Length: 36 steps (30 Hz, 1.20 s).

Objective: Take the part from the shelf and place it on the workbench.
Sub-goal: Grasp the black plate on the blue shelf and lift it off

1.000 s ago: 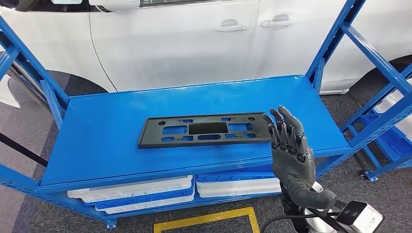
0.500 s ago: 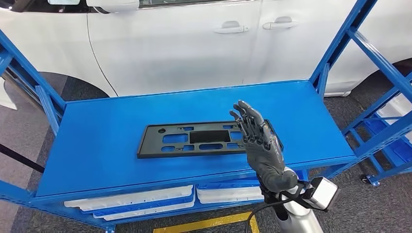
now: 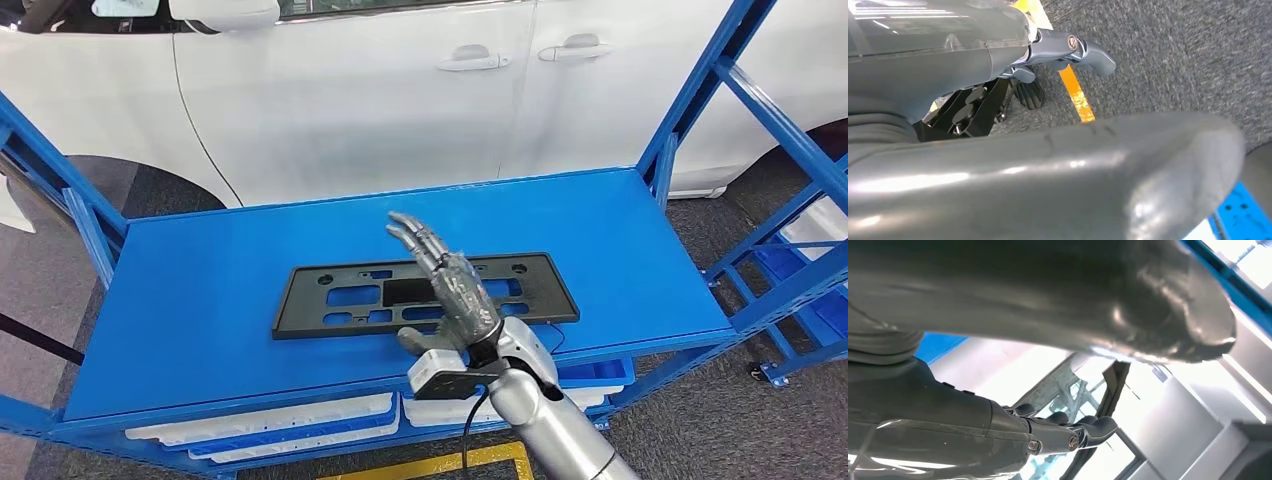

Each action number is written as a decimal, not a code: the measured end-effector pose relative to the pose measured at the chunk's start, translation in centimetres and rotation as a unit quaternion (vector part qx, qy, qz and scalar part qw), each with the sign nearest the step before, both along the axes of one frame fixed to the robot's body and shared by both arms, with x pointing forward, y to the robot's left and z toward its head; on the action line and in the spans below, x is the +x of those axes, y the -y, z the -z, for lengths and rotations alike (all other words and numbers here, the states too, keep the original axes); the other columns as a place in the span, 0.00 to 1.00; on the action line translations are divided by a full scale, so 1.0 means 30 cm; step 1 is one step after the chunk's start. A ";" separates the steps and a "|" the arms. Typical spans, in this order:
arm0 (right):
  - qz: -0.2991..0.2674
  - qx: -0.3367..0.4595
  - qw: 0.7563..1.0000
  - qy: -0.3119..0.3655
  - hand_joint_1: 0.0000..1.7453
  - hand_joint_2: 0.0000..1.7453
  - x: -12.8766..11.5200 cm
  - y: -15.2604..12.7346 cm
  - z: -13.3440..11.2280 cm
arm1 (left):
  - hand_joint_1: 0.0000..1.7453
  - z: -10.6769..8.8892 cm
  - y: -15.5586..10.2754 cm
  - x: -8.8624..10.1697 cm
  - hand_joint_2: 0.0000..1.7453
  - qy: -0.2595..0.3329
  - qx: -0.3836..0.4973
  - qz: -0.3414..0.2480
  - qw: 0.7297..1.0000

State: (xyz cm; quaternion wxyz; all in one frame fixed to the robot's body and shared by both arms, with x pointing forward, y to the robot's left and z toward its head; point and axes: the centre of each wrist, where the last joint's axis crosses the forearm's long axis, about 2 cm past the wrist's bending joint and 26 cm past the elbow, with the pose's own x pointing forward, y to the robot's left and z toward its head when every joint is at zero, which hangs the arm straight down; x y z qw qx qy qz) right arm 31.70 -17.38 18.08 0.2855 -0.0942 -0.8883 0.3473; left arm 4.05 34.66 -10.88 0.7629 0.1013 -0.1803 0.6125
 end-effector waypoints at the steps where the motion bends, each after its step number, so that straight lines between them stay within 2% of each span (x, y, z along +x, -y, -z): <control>1: 0.005 -0.015 1.000 0.003 0.00 0.00 0.004 -0.016 0.008 | 0.00 0.000 0.001 0.000 0.00 0.001 0.000 0.000 1.000; 5: 0.034 -0.082 0.996 0.013 0.00 0.00 0.027 -0.060 0.036 | 0.00 0.000 0.001 -0.002 0.00 0.003 0.000 0.000 1.000; 9: 0.040 -0.142 0.989 0.007 0.00 0.00 0.022 -0.078 0.104 | 0.00 0.001 0.001 -0.008 0.00 0.001 -0.002 -0.003 1.000; 17: 0.041 -0.189 0.981 0.014 0.00 0.00 0.025 -0.075 0.158 | 0.00 0.002 0.002 -0.019 0.00 -0.001 -0.001 -0.009 1.000; 24: 0.077 -0.246 0.965 0.039 0.00 0.00 0.021 -0.050 0.206 | 0.00 0.002 0.003 -0.022 0.00 -0.002 0.001 -0.010 1.000; 31: 0.112 -0.284 0.949 0.075 0.00 0.00 0.028 -0.045 0.218 | 0.00 0.002 0.003 -0.020 0.00 -0.001 0.002 -0.010 1.000; 35: 0.139 -0.306 0.936 0.105 0.00 1.00 0.029 -0.045 0.222 | 0.00 0.002 0.001 -0.020 0.00 0.000 0.005 -0.010 1.000; 36: 0.142 -0.312 0.933 0.109 0.00 1.00 0.027 -0.044 0.226 | 0.00 0.002 0.001 -0.020 0.00 0.000 0.005 -0.010 1.000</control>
